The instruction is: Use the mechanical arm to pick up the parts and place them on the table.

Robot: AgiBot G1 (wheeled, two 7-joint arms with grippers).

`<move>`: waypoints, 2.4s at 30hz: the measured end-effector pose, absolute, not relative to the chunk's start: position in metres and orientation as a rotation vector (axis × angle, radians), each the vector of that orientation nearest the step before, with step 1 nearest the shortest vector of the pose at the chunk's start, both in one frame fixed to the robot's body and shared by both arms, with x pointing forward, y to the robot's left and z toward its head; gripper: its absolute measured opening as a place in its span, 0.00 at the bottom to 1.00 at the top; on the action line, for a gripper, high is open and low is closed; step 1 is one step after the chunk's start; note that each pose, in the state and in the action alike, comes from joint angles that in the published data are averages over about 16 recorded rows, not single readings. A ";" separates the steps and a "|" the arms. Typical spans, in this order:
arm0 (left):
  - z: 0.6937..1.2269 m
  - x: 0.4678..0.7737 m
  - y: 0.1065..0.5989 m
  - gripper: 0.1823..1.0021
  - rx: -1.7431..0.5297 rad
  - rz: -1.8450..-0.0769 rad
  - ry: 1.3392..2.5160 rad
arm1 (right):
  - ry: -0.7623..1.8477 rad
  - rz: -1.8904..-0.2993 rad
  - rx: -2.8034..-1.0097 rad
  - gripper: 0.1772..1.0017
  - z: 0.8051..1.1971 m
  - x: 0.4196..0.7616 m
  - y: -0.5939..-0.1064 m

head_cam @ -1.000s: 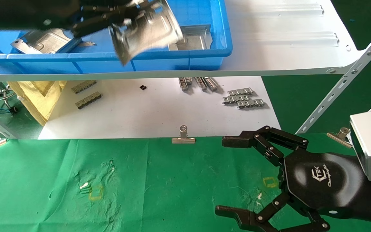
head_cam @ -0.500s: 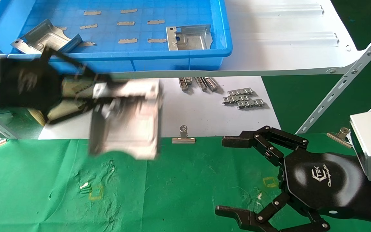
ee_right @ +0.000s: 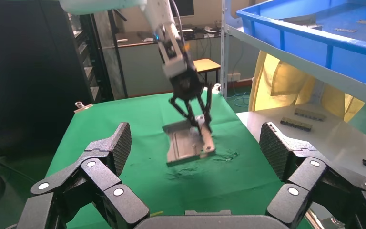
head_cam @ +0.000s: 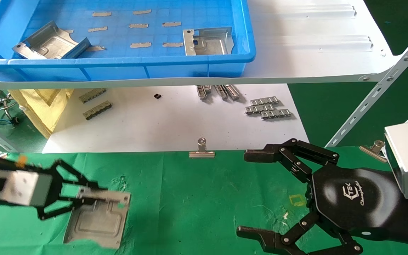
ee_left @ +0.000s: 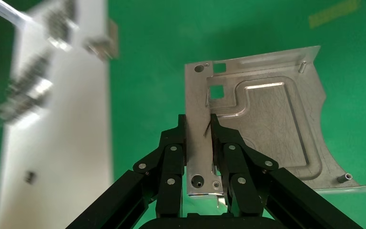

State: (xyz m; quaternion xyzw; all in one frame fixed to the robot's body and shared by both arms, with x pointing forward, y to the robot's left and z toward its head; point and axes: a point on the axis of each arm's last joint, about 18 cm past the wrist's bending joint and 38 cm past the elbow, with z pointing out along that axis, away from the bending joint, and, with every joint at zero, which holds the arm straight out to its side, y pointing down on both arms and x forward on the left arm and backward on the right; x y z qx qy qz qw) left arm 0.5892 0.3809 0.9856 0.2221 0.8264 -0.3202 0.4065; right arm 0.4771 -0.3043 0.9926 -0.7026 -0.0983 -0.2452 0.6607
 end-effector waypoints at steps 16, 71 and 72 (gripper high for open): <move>0.954 0.622 0.392 0.11 0.488 -0.762 2.113 | -0.222 -0.555 -1.589 1.00 0.993 0.477 -0.304; 0.968 0.591 0.355 0.99 0.203 -1.407 1.954 | -0.222 -0.555 -1.589 1.00 0.993 0.477 -0.304; 0.968 0.590 0.354 1.00 0.203 -1.419 1.952 | -0.222 -0.555 -1.589 1.00 0.993 0.477 -0.304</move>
